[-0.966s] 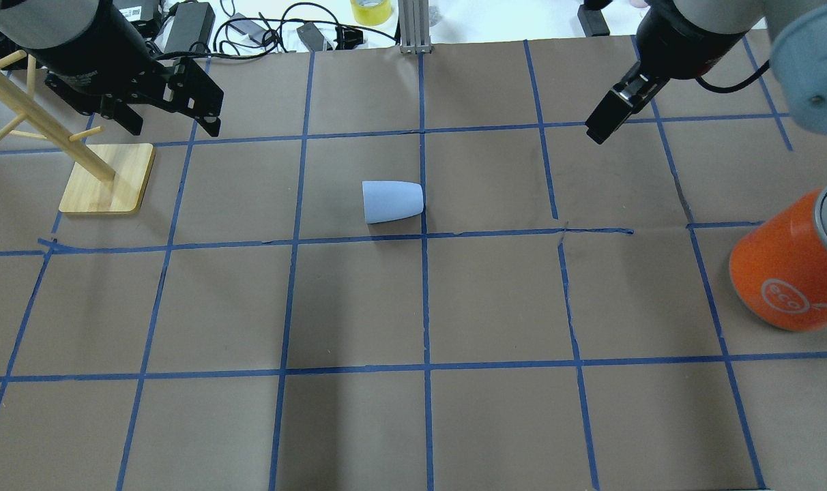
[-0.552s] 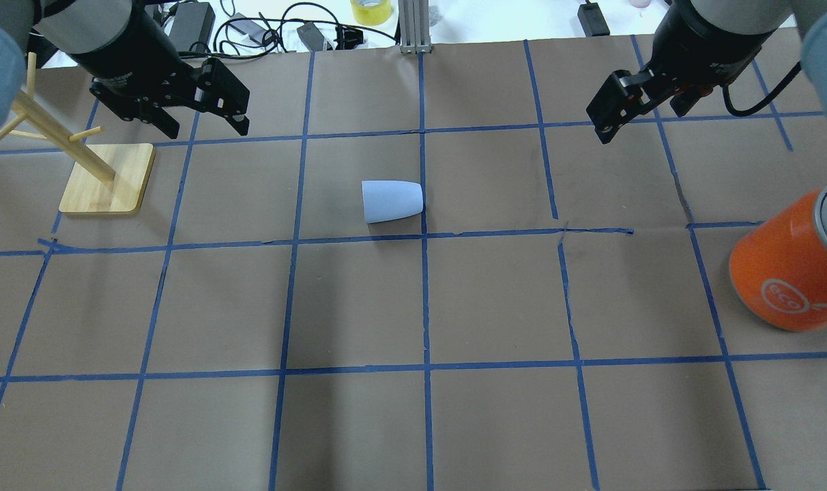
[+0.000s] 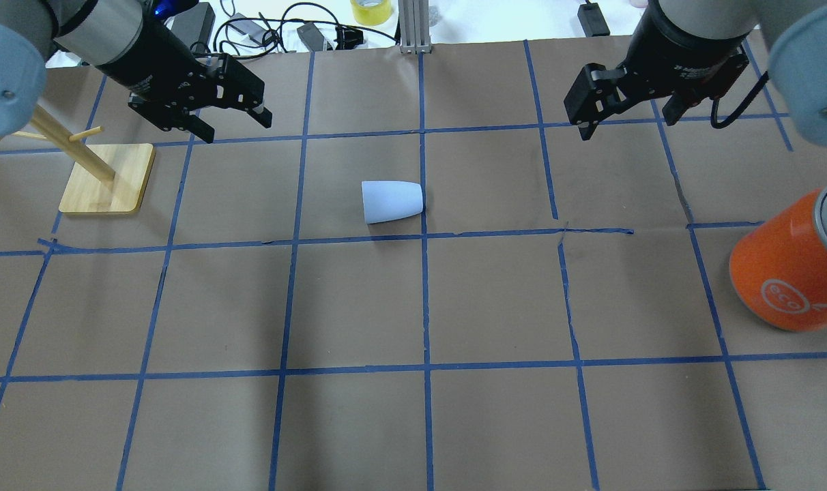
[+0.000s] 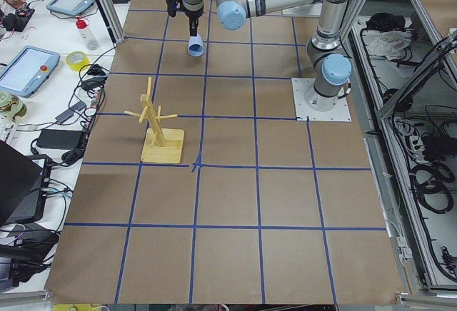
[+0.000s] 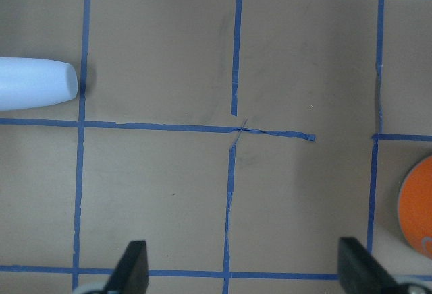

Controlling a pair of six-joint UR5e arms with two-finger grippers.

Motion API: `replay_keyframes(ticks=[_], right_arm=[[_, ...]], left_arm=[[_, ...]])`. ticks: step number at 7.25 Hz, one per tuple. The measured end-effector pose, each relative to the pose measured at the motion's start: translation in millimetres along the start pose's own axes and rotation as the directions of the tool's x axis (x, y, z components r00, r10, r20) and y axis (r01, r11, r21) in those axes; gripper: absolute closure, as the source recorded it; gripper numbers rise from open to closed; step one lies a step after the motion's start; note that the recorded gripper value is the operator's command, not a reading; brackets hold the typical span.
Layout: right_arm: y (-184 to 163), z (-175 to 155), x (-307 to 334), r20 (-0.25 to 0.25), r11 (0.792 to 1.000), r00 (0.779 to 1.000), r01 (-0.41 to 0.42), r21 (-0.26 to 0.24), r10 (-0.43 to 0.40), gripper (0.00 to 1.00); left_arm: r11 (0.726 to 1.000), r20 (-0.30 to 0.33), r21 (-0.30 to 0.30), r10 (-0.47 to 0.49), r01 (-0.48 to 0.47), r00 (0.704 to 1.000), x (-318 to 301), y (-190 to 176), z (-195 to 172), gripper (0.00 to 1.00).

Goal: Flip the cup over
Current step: 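Reach the left gripper toward the lying cup's open end while the right arm retracts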

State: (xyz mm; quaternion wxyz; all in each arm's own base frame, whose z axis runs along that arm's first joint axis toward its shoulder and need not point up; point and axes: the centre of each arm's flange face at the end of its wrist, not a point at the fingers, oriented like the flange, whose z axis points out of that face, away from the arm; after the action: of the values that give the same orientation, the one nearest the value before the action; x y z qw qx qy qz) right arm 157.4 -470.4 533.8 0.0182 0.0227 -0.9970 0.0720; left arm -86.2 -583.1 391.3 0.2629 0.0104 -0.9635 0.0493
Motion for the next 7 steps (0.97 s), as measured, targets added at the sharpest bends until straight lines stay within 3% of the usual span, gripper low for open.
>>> replay_keyframes(ticks=[2, 7], right_arm=[[1, 3, -2, 0.006, 1.0, 1.0, -0.016, -0.006, 0.016, 0.0], [4, 7, -2, 0.007, 1.0, 1.0, -0.015, -0.018, 0.016, 0.0]], left_arm=[[1.0, -0.103, 0.001, -0.025, 0.026, 0.994, -28, -15, 53, 0.0], [0.995, -0.269, -0.035, -0.097, 0.091, 0.958, -71, -21, 154, 0.02]])
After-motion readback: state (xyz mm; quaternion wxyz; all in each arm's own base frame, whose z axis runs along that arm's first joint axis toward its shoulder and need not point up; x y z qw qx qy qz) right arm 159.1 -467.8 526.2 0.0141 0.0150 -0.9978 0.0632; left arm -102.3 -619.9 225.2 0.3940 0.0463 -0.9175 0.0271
